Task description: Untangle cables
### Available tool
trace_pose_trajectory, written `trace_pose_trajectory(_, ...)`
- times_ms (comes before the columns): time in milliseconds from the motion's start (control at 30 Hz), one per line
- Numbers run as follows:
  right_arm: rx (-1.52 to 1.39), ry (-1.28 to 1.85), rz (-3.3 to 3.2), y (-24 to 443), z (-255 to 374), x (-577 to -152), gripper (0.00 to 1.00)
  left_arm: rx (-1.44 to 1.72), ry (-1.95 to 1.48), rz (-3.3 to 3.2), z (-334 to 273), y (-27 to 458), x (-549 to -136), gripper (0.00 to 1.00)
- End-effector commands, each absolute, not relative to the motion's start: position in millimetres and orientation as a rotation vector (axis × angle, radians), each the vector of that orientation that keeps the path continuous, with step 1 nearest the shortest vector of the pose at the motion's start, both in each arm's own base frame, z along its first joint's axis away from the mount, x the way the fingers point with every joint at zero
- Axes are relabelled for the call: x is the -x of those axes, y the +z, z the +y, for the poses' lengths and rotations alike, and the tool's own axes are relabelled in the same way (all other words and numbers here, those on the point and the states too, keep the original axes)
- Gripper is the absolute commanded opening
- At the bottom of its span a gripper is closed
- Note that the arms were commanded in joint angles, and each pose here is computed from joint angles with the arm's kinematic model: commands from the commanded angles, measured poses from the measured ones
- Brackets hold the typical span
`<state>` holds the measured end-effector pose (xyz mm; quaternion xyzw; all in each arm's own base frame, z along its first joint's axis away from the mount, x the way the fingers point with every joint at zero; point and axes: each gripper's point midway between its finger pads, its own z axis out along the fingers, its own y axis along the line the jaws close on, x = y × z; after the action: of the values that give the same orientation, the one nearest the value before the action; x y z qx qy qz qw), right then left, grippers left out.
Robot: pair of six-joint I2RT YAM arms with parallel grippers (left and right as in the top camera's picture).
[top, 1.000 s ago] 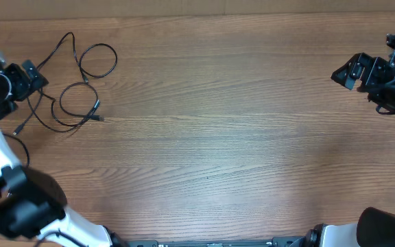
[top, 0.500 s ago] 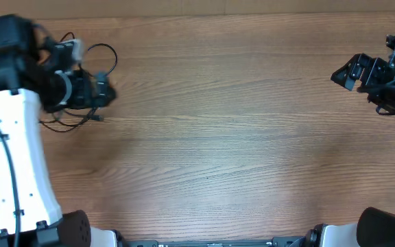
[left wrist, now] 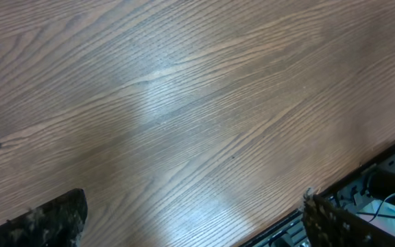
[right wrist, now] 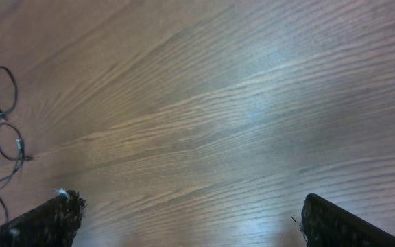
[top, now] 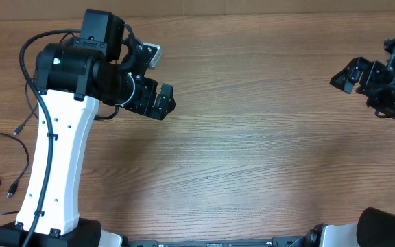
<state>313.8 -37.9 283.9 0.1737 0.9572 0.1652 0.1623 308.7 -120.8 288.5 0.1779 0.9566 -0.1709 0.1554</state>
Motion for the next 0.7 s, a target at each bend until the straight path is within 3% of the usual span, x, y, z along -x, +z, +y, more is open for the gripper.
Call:
trace_pose_trajectory(0,-0.509,0.465,2.786,267,-37,-309,1.0,-0.538,-0.475,2.724,-121,290,-310,1.0)
trace_pose_trajectory(667,-0.532,0.482,2.834,250,-36,-303,1.0,-0.538,-0.474,2.723,-121,290,-310,1.0)
